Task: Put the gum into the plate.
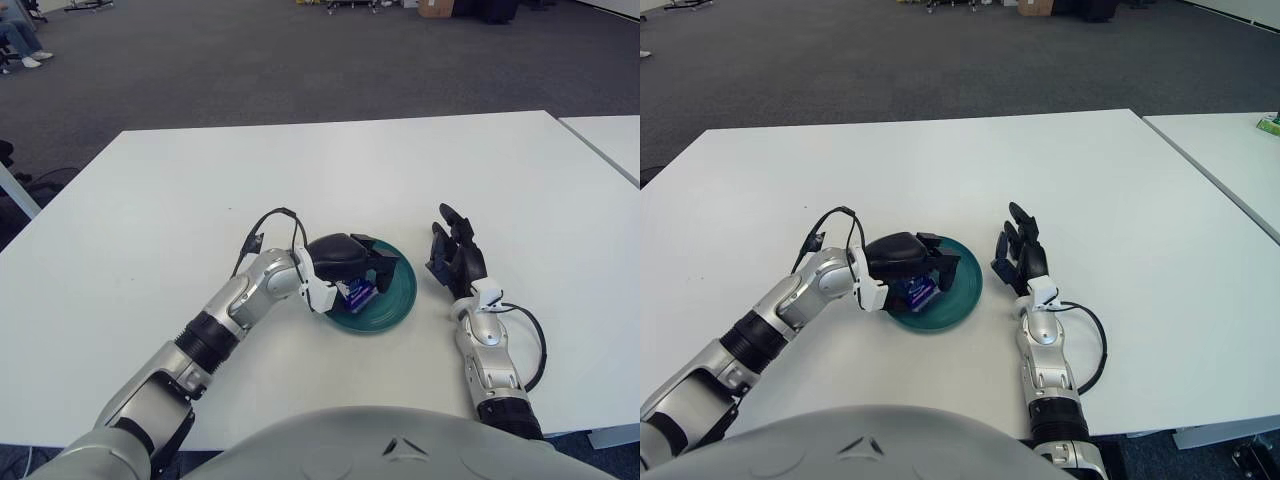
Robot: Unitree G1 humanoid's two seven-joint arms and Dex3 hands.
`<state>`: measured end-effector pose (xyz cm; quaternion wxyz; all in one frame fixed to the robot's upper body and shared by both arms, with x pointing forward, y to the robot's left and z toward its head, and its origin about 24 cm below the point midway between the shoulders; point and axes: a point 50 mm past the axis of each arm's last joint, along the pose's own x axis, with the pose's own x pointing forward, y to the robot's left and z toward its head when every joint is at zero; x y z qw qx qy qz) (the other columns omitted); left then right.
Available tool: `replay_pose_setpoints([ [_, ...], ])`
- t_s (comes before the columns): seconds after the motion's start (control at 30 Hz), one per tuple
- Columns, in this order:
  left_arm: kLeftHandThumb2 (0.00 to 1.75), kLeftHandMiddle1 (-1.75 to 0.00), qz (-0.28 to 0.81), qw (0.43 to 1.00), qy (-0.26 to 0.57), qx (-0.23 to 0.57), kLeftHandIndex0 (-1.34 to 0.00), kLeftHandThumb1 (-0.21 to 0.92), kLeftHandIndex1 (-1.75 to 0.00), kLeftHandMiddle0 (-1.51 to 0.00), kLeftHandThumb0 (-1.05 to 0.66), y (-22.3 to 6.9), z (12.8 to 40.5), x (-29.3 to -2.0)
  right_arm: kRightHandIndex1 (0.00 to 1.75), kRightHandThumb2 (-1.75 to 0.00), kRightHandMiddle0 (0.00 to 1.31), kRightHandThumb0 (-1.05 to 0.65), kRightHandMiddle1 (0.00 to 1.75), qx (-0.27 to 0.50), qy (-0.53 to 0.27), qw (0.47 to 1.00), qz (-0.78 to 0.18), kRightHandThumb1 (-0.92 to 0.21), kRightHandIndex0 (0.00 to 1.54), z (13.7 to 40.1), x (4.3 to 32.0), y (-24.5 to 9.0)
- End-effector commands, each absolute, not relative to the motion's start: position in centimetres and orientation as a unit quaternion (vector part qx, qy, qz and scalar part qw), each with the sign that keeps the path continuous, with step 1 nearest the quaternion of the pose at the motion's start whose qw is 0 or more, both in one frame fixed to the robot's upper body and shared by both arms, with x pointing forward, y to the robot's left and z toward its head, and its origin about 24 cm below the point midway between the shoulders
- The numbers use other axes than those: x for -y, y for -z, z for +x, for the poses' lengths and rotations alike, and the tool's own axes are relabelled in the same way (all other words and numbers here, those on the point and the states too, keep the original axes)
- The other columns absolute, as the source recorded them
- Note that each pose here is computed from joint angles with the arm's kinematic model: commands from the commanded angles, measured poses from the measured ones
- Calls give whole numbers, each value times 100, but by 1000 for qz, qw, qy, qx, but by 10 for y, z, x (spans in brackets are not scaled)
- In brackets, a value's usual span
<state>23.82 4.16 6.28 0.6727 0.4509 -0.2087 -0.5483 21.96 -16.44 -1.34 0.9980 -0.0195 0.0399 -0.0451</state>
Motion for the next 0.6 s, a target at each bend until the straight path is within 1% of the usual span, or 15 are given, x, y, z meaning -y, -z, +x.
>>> replay_pose_setpoints([
  [0.0, 38, -119, 462, 654, 562, 207, -4, 89, -108, -7, -99, -67, 244, -44, 2, -88, 0, -76, 46, -128, 52, 990, -20, -92, 28, 197, 164, 45],
  [0.03, 36, -108, 462, 653, 563, 206, -3, 90, -99, -4, -101, -67, 244, -45, 2, -88, 0, -76, 46, -128, 52, 990, -20, -92, 28, 197, 164, 45],
  [0.07, 35, -104, 462, 651, 567, 203, -2, 90, -96, -3, -102, -66, 244, -45, 2, -88, 0, -76, 46, -126, 53, 990, -22, -92, 28, 197, 164, 45],
  [0.1, 33, -90, 461, 650, 570, 200, -1, 91, -83, -3, -103, -66, 244, -46, 2, -88, 0, -76, 46, -124, 53, 991, -25, -92, 29, 197, 163, 44],
  [0.13, 32, -82, 460, 649, 572, 198, -1, 91, -76, -3, -103, -66, 244, -46, 2, -88, 0, -76, 46, -123, 53, 991, -28, -92, 29, 197, 163, 44],
  [0.2, 29, -51, 458, 651, 574, 193, 0, 92, -54, -7, -104, -67, 245, -47, 2, -88, 0, -76, 46, -120, 53, 991, -33, -92, 29, 197, 163, 43],
  [0.23, 29, -45, 455, 654, 573, 192, 0, 92, -49, -7, -104, -67, 245, -48, 2, -88, 0, -76, 46, -118, 52, 991, -34, -92, 29, 198, 163, 43],
  [0.27, 28, -31, 454, 656, 572, 191, 0, 92, -37, -6, -104, -67, 246, -48, 2, -89, 0, -76, 46, -117, 51, 991, -35, -92, 29, 198, 163, 43],
  [0.3, 28, -21, 452, 660, 569, 191, 0, 92, -29, -6, -105, -67, 246, -49, 2, -89, 0, -76, 46, -117, 49, 991, -35, -92, 29, 198, 163, 43],
  [0.33, 29, -15, 451, 662, 567, 191, 0, 92, -20, -4, -105, -67, 246, -49, 1, -90, 0, -77, 45, -117, 48, 991, -35, -92, 28, 198, 163, 43],
  [0.43, 30, -5, 458, 667, 556, 191, 0, 92, -8, -2, -105, -67, 249, -51, 1, -90, 0, -77, 43, -117, 45, 992, -32, -92, 26, 199, 162, 43],
  [0.57, 33, -1, 466, 676, 538, 191, 0, 92, -2, 0, -105, -67, 254, -53, 0, -91, 0, -79, 40, -112, 43, 992, -29, -92, 25, 199, 162, 42],
])
